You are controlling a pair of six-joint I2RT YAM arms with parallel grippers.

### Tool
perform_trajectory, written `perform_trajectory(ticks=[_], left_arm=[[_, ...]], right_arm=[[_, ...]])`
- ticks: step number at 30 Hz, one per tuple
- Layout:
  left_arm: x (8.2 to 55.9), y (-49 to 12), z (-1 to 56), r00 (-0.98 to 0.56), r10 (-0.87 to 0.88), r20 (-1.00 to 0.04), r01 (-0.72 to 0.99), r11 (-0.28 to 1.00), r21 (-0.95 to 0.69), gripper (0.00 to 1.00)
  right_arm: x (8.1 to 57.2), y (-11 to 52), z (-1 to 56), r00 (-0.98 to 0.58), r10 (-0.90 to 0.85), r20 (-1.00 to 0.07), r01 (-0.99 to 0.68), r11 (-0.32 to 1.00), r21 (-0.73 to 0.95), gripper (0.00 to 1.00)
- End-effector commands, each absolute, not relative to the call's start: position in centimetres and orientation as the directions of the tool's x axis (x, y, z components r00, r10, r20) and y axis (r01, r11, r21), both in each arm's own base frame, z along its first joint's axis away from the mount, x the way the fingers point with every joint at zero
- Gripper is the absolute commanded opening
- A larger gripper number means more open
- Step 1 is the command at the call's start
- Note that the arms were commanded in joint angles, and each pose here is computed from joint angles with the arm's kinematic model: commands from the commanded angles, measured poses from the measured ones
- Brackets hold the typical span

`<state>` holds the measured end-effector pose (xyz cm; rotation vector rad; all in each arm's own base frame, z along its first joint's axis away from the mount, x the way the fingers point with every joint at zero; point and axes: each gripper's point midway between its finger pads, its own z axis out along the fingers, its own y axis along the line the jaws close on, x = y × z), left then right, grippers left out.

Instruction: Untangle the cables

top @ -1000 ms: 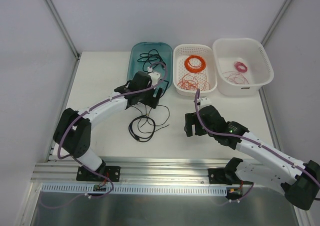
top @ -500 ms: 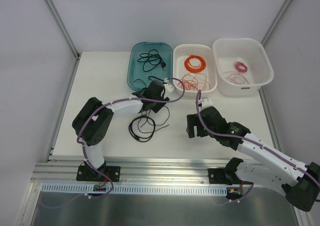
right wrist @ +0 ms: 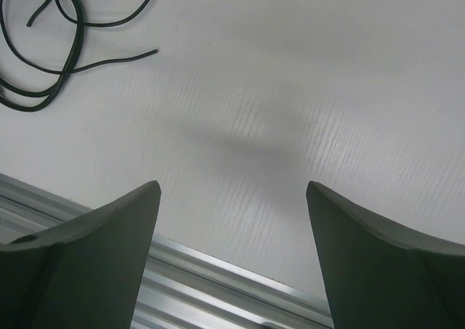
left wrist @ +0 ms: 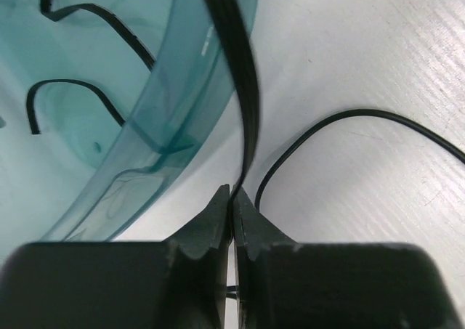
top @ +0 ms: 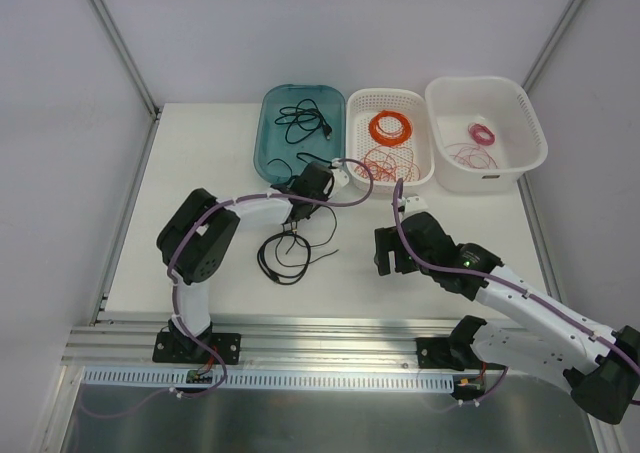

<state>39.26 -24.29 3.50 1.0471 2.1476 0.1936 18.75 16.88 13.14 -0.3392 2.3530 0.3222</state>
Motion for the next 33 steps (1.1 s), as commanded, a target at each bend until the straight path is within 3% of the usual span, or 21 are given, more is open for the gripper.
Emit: perform_trajectory(ticks=[1,10,16,21,28,33], left_arm=[[40.2,-25.0,8.8,-0.326,0.715,-0.619,0.578,0.669,0.468,0.0],[37.7,-24.2,14.6,-0.302,0.715,-0.631,0.613,0.652,0.446,0.0],[38.2,-22.6,20.6,-0.237,0.781,-0.577,0.584,0.59,0.558,0.0],[40.8,-22.5,25.4,-0.146,0.846,-0.513,0.518,0.507,0.689,0.0],[46.2,-22.9,27.2,-0.112,0.893,-0.436,0.475,0.434,0.766,0.0],[49.5,-24.4,26.5,-0.098,0.843,-0.529,0.508,0.499,0.702,0.0]], right_arm=[[19.3,17.1,15.0,-0.674,-0.129,-0.728,-0.328,0.934,0.138,0.86],[19.5,17.3,15.2,-0.67,-0.126,-0.732,-0.33,0.933,0.141,0.86],[19.6,16.9,15.2,-0.665,-0.135,-0.734,-0.325,0.938,0.123,0.86],[19.6,16.8,15.0,-0.667,-0.14,-0.732,-0.324,0.939,0.116,0.86],[19.6,16.4,15.2,-0.663,-0.148,-0.734,-0.321,0.942,0.1,0.86],[19.5,16.1,15.0,-0.66,-0.157,-0.734,-0.319,0.944,0.085,0.86]])
